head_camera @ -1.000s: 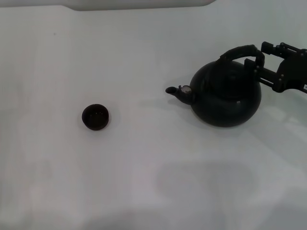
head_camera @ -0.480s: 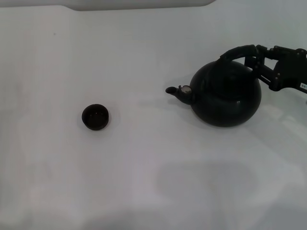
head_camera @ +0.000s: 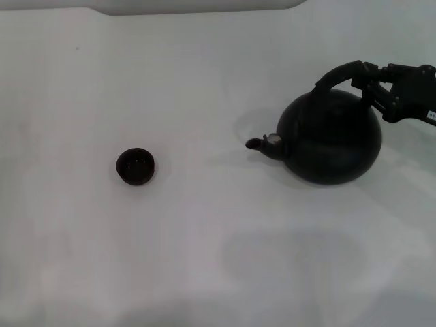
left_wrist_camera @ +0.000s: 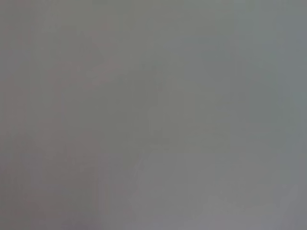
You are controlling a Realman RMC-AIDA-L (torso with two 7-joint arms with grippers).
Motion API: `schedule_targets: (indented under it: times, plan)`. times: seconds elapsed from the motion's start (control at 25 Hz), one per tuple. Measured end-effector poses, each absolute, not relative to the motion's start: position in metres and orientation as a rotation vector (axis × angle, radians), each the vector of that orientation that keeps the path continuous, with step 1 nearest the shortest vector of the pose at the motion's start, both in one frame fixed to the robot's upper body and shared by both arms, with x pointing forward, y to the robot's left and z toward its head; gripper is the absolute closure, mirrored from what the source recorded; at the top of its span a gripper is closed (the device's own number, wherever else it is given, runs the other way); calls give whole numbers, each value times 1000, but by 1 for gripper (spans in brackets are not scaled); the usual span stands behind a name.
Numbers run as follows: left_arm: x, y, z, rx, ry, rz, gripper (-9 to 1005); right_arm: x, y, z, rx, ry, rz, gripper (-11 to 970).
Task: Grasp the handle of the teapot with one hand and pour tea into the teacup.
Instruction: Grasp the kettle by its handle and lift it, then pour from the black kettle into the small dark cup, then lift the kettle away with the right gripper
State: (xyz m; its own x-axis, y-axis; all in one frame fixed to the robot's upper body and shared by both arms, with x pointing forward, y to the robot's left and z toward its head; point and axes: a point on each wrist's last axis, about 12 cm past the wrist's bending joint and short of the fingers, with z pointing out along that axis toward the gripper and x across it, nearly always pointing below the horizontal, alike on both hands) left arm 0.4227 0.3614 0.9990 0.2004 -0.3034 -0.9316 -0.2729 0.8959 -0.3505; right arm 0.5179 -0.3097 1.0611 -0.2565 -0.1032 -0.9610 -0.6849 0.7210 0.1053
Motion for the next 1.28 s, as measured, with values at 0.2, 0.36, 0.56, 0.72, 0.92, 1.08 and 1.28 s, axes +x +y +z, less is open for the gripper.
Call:
schedule_targets:
  times: [0.2,0.36,0.56,0.72,0.92,1.08,1.28]
  plan:
    - [423,361,999,-501,1388,-25,115,524,-307,1069,-619,1757,649,757]
    - [422,360,998,-505,1390,-27,114,529,-302,1077,-624,1735,670,759]
    - [421,359,997,-508,1392,-30,114,534,-294,1085,-624,1718,713,765]
    - [424,358,998,-505,1390,-34,115,534,-282,1089,-656,1687,753,769]
    - [425,357,998,-503,1389,-37,116,534,-260,1095,-718,1638,784,772]
    - [425,357,998,-502,1390,-38,115,536,-243,1095,-768,1623,759,772]
    - [425,357,998,-502,1391,-39,114,537,-224,1096,-816,1608,707,773]
